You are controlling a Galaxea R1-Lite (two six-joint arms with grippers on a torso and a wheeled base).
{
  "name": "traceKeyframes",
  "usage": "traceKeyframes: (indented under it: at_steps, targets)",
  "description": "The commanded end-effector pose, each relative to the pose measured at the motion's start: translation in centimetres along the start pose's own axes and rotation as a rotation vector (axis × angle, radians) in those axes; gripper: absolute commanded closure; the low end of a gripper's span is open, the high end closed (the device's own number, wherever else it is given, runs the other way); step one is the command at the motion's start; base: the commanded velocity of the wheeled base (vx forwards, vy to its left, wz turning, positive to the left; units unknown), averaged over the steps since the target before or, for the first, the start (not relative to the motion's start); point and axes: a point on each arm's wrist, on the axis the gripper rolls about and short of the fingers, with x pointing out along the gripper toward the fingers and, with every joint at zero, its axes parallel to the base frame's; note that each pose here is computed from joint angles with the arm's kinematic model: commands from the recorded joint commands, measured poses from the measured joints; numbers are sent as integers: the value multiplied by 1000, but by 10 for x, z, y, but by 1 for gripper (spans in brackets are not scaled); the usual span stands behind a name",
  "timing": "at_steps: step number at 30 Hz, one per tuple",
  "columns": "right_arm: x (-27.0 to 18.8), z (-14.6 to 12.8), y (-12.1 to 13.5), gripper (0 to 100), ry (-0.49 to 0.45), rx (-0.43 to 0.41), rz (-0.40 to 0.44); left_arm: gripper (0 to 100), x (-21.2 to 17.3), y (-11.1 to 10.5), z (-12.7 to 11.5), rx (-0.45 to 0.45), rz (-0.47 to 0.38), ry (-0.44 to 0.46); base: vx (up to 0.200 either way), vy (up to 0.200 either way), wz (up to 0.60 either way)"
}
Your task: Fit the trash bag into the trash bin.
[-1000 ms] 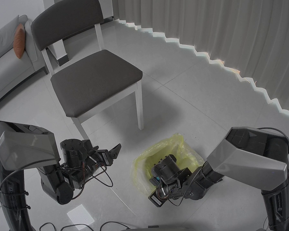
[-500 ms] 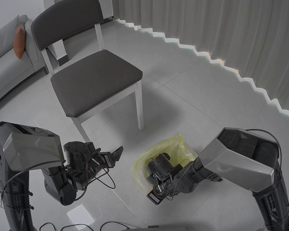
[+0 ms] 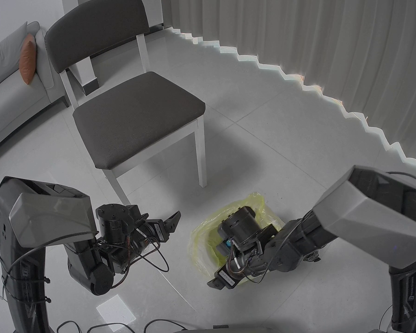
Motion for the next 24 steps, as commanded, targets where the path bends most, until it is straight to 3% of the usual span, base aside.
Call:
traceKeyframes:
  at_steps: [1,9,12,19,24]
  targets:
    - [-59,14,-29,0,-120,67,-51,0,11,-4,-2,39,-23,4,0,0,0]
    - [-76,15,-74,0,-163,170,-151,0,23,-13,2,121,-31,52,0,0,0]
    - [-82,17,-110,0,-186,229,-232,0,34,-25,16,131,-40,81,0,0,0]
    - [-67,11,-144,0,-155,230,-301,0,55,-53,41,153,-68,148,0,0,0]
    - [-43,15,-156,0,-148,235,-313,0,77,-66,45,189,-70,214,0,0,0]
